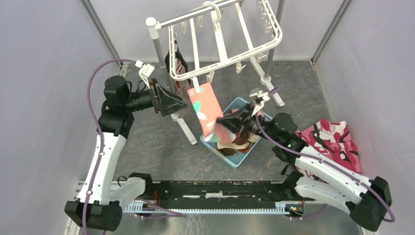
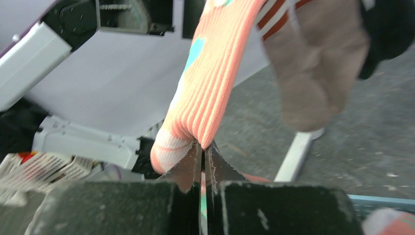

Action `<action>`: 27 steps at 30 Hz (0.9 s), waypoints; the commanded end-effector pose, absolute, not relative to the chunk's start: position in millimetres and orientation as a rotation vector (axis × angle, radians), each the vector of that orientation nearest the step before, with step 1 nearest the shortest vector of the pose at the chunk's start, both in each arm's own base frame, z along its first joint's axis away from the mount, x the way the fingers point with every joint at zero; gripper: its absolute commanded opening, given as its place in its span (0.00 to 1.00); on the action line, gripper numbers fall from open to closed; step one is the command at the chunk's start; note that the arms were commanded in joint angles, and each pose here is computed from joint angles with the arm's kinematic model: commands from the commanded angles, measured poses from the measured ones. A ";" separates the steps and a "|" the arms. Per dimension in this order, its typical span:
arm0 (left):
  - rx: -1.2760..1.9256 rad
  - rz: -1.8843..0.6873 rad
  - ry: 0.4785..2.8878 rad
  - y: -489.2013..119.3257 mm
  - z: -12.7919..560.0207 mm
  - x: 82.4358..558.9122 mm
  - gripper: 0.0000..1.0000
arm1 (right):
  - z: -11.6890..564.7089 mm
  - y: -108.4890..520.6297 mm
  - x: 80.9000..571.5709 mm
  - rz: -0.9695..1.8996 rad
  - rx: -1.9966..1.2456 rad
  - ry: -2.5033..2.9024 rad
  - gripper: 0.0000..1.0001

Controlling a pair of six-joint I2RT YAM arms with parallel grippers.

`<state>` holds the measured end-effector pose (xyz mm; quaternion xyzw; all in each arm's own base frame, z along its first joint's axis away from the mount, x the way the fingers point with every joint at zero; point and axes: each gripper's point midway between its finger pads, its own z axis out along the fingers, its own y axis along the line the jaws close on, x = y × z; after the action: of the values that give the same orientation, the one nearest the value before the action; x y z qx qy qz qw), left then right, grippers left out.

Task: Remove the socks clipped to the hanger
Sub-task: Remove the sock from the hanger.

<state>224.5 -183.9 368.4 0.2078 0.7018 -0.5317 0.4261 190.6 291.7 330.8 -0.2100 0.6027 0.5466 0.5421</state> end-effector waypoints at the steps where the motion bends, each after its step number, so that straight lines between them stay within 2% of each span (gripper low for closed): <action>1: 0.526 -1.376 1.740 -202.2 369.6 216.1 0.86 | 327.7 325.3 163.0 1.413 -0.584 1.423 0.00; 12: 0.527 -1.394 1.745 -209.7 356.7 229.4 0.80 | 324.2 357.1 150.2 1.487 -0.638 1.427 0.00; 16: 0.528 -1.428 1.726 -222.2 359.3 236.4 0.88 | 324.3 357.8 153.0 1.482 -0.626 1.429 0.00; 19: 0.499 -1.458 1.692 -229.2 367.9 246.9 0.89 | 327.0 356.5 152.5 1.480 -0.622 1.421 0.00; 27: 0.382 -1.464 1.583 -230.3 399.8 269.4 0.81 | 323.9 354.1 149.2 1.495 -0.620 1.420 0.00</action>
<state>263.0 -231.3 360.2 0.1725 0.6826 -0.5811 0.4083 154.6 356.2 290.3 -0.2582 0.6212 0.5862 0.4516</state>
